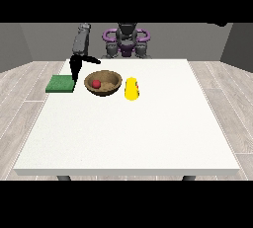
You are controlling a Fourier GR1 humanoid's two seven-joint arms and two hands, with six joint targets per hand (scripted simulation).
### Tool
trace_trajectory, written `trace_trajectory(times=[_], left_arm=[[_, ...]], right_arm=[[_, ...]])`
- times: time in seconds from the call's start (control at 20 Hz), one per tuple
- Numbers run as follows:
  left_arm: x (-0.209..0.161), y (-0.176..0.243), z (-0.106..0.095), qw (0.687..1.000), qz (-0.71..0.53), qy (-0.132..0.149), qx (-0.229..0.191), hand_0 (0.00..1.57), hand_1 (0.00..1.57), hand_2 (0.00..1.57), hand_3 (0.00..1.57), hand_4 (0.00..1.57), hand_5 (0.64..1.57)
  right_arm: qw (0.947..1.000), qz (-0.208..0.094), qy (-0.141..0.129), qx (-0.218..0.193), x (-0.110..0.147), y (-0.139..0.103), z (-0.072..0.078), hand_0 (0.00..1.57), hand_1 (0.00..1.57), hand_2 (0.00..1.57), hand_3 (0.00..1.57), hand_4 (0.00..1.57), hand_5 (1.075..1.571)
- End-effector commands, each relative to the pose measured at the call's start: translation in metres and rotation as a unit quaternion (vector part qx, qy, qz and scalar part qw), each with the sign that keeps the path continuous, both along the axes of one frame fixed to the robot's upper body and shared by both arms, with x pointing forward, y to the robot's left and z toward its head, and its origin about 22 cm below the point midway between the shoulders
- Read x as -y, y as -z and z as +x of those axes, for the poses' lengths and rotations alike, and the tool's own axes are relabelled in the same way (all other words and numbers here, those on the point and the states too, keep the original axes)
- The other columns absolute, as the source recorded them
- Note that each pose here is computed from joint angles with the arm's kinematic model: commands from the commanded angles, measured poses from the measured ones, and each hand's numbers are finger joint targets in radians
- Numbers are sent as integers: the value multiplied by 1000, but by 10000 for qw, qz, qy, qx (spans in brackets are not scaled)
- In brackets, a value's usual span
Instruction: Pick the cup and pour the ball into the bowl, then pick the bowl and place it on the pad
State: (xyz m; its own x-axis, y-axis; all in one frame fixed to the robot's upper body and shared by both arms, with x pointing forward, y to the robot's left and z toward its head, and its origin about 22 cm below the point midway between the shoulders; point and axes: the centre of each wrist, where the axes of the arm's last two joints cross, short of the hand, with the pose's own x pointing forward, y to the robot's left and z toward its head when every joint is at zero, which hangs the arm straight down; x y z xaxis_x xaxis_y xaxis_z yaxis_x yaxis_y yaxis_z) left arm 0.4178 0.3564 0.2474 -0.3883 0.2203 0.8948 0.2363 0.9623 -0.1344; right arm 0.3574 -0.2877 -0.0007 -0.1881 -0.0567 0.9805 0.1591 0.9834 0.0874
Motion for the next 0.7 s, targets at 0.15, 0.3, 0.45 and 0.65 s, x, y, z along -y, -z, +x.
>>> trace_trajectory(times=[0.15, 0.3, 0.45, 0.65], left_arm=[[-15, -19, -11, 9999, -134, 18, 105, 0, 0, 0, 0, 160, 1563], [-19, -22, -15, 9994, -134, 278, 153, 0, 0, 0, 0, 147, 1565], [2, -47, -13, 9981, -144, 492, 350, 0, 0, 0, 0, 143, 1566], [-11, -46, -22, 9984, -153, 390, 391, 0, 0, 0, 0, 117, 1568]], right_arm=[[9999, 66, 97, -87, -2, 29, -6, 0, 0, 0, 0, 0, 1571], [9990, 363, 216, -132, 11, 36, -8, 0, 0, 0, 0, 0, 1571], [9986, 386, 345, 126, 20, 22, 7, 0, 0, 0, 0, 0, 1570], [9984, 508, 239, 114, 30, 34, 0, 0, 0, 0, 0, 0, 1569]])
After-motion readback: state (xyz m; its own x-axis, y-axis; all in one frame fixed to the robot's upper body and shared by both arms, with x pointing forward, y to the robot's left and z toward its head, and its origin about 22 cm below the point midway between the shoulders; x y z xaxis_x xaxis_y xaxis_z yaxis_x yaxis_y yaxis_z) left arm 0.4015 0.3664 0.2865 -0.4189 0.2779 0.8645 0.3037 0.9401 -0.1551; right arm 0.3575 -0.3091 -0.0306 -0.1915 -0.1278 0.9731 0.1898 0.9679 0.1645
